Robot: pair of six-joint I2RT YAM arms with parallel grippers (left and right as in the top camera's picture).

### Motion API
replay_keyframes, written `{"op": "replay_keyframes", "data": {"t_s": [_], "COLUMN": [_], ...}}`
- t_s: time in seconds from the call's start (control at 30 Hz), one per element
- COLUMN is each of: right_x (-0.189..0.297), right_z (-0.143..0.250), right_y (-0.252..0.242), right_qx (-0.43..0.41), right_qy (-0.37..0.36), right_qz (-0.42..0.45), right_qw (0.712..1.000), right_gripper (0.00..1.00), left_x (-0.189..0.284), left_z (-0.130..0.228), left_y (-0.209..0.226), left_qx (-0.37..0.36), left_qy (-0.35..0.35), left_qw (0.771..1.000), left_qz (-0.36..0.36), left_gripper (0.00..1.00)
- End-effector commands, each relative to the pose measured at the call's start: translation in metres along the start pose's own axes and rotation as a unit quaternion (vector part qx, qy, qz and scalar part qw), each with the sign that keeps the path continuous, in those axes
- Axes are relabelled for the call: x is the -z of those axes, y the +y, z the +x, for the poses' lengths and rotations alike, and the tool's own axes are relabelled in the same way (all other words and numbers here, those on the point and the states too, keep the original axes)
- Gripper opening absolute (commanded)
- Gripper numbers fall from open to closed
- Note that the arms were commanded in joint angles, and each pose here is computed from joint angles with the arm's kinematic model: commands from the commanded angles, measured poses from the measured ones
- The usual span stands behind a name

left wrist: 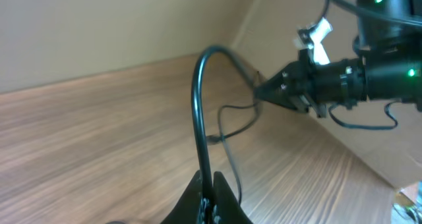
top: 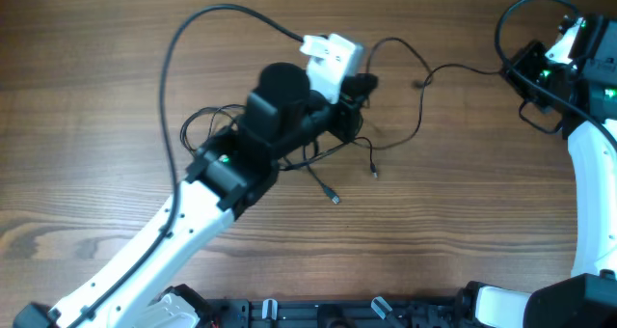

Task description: Untangle cables

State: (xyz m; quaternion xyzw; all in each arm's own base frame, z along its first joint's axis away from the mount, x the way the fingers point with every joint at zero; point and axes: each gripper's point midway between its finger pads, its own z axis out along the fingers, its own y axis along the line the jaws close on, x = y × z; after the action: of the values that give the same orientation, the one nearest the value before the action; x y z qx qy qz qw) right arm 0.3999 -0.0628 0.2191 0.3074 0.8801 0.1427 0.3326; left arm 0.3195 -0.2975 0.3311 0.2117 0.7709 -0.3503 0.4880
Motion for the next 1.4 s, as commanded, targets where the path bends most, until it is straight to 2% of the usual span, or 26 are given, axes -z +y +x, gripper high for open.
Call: {"op": "replay_keyframes", "data": {"t_s": [0.0, 0.1, 0.17, 0.2, 0.27, 0.4, 0.47, 0.57, 0.67, 0.77, 0.8, 0.83, 0.87, 0.97, 1.17, 1.37], "right_x": [0.004, 0.004, 0.005, 0.008, 0.013, 0.04, 0.047, 0.046, 0.033, 0.004, -0.003, -0.007, -0.012, -0.03, -0.06, -0.087], "right_z": [-0.019, -0.019, -0.02, -0.022, -0.025, -0.036, -0.038, -0.038, -0.029, 0.003, 0.019, 0.03, 0.039, 0.051, 0.071, 0.08], "right_y": [-0.034, -0.035, -0.04, -0.049, -0.064, -0.105, -0.113, -0.113, -0.099, -0.048, -0.022, -0.006, 0.005, 0.012, 0.022, -0.001], "right_qx": [0.009, 0.009, 0.009, 0.008, 0.005, 0.004, -0.008, -0.013, -0.014, 0.005, 0.01, 0.009, 0.009, 0.016, 0.028, 0.026], "right_qy": [-0.051, -0.052, -0.054, -0.063, -0.076, -0.122, -0.137, -0.138, -0.106, -0.006, 0.036, 0.062, 0.082, 0.101, 0.138, 0.154], "right_qz": [0.108, 0.111, 0.123, 0.148, 0.19, 0.32, 0.346, 0.343, 0.293, 0.131, 0.053, 0.004, -0.028, -0.037, -0.047, 0.003], "right_qw": [0.993, 0.992, 0.991, 0.987, 0.979, 0.939, 0.928, 0.929, 0.95, 0.991, 0.998, 0.998, 0.996, 0.994, 0.989, 0.988], "right_gripper": [0.04, 0.04, 0.04, 0.04, 0.04, 0.04, 0.04, 0.04, 0.04, 0.04, 0.04, 0.04, 0.04, 0.04, 0.04, 0.04], "left_x": [0.032, 0.038, 0.041, 0.051, 0.063, 0.075, 0.078, 0.082, 0.085, 0.073, 0.063, 0.058, 0.059, 0.067, 0.069, 0.071], "left_z": [-0.025, -0.015, -0.002, 0.001, 0.006, 0.009, 0.009, 0.009, 0.006, -0.014, -0.026, -0.035, -0.041, -0.049, -0.046, -0.047], "left_y": [0.016, 0.035, 0.066, 0.093, 0.118, 0.139, 0.146, 0.153, 0.155, 0.129, 0.101, 0.07, 0.045, 0.004, -0.003, -0.008], "left_qx": [0.005, 0.019, 0.045, 0.091, 0.149, 0.204, 0.215, 0.219, 0.222, 0.206, 0.171, 0.136, 0.108, 0.073, 0.072, 0.067], "left_qy": [-0.033, -0.009, 0.006, -0.004, -0.018, -0.03, -0.034, -0.036, -0.042, -0.045, -0.04, -0.035, -0.034, -0.03, -0.022, -0.021], "left_qw": [0.999, 0.998, 0.99, 0.974, 0.951, 0.932, 0.926, 0.922, 0.922, 0.954, 0.977, 0.989, 0.993, 0.985, 0.982, 0.98], "left_qz": [-0.028, -0.056, -0.133, -0.207, -0.271, -0.3, -0.308, -0.316, -0.314, -0.213, -0.124, -0.033, 0.038, 0.153, 0.174, 0.187], "left_gripper": [0.04, 0.04, 0.04, 0.04, 0.04, 0.04, 0.04, 0.04, 0.04, 0.04, 0.04, 0.04, 0.04, 0.04, 0.04, 0.04]}}
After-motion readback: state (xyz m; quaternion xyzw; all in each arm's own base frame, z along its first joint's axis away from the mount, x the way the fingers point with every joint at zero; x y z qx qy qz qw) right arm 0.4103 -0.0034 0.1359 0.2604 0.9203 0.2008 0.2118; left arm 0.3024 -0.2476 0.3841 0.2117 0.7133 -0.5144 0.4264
